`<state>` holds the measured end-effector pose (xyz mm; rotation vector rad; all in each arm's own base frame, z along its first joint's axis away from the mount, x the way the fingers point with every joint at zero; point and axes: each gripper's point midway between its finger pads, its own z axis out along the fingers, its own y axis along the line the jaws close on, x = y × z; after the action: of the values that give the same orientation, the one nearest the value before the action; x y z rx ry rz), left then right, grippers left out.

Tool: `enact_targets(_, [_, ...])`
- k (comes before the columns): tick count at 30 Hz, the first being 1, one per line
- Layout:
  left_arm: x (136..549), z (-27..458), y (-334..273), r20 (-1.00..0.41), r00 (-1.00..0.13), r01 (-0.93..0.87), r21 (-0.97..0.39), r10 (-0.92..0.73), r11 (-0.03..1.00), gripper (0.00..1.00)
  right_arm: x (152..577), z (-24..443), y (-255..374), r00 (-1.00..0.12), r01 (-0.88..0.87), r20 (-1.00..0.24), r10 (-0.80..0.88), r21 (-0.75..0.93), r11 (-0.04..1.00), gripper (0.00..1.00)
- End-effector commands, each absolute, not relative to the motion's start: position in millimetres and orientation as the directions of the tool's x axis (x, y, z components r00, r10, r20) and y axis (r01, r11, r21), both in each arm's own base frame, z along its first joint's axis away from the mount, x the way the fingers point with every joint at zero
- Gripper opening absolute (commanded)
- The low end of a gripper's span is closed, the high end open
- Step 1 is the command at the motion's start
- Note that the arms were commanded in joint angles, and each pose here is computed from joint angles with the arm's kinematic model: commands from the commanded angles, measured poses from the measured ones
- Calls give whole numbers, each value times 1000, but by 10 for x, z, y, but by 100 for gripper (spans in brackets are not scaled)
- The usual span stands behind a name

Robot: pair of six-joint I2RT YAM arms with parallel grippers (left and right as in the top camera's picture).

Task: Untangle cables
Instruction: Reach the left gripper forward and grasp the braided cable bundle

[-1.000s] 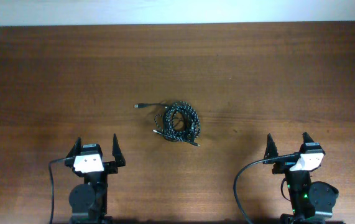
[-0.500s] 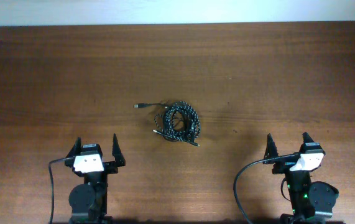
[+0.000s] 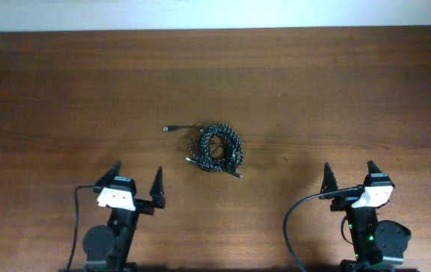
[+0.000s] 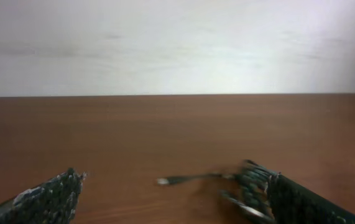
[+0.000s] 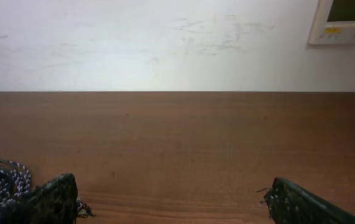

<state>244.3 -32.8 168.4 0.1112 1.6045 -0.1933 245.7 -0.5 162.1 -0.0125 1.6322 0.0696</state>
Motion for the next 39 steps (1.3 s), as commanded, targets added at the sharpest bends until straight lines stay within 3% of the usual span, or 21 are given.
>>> enact_targets(1, [2350,1764,-628,-999,-31,368,-36,-27,929,99,2456,1599,7,-63,-52,-997,41,45,998,99])
enact_targets(6, [2283,2027,-701,-1000,-5,412,-26,-26,911,99,2456,1599,7,-63,-52,-997,41,45,998,99])
enact_targets(21, [2363,2109,-1004,-977,-211,509,-111,-2,854,99,2456,1599,7,-63,-52,-997,41,45,998,99])
enact_targets(28, [2232,2322,-1189,-985,-171,619,-112,-5,777,99,2456,1599,7,-63,-52,-997,41,45,998,99])
enact_targets(34, [1964,2531,-1472,-990,-136,783,-136,-47,607,99,2456,1599,7,-63,-52,-997,41,45,998,99])
enact_targets(37, [1973,2572,-1467,-984,-158,775,-176,-84,606,99,2456,1599,7,-63,-52,-997,41,45,998,99])
enact_targets(39, [2076,2585,-1380,-976,-179,719,-217,-125,660,99,2456,1599,7,-63,-52,-997,41,45,998,99])
